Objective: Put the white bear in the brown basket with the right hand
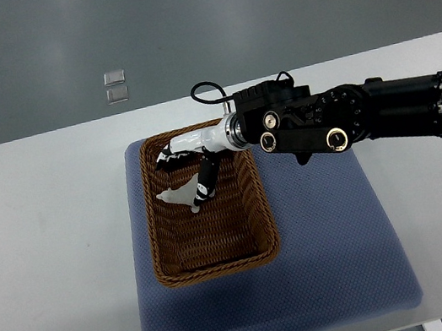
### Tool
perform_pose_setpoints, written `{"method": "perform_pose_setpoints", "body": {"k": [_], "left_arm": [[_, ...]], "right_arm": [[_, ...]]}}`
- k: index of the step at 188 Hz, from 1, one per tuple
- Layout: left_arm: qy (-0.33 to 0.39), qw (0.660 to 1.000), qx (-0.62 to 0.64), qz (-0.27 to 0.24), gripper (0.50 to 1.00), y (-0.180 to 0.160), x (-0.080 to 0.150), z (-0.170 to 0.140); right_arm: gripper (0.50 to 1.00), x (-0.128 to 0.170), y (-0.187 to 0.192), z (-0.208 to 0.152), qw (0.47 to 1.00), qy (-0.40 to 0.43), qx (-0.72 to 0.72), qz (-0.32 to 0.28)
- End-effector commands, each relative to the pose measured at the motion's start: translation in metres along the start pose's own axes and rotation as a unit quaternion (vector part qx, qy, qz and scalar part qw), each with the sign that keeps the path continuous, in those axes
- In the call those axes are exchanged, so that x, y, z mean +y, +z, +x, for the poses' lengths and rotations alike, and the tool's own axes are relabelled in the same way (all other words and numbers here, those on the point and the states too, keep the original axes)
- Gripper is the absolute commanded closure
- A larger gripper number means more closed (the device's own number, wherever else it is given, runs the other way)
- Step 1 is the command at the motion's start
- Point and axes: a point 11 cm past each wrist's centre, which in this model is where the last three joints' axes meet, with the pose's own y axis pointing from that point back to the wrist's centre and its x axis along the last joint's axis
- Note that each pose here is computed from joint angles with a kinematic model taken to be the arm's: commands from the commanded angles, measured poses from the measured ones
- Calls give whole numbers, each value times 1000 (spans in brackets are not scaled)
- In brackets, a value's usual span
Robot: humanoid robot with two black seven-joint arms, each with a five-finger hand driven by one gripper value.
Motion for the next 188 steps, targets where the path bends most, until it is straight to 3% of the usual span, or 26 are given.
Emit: {"method": "perform_pose_setpoints", "body": {"k": [1,47,75,121,188], "left_arm": [[0,1000,0,0,500,-1,0,0],[6,1000,2,1,500,-1,0,4],[3,1000,2,0,500,-1,0,2],[3,1000,1,1,500,-1,0,2],[3,1000,0,0,500,0,0,2]], "right_arm": [[611,12,2,23,999,29,-18,7],[611,53,14,86,985,125,-109,49],[611,77,47,103,938,193,-268,103],[589,87,119,72,824,266,-481,140],[576,85,140,51,705,268,-630,185]]}}
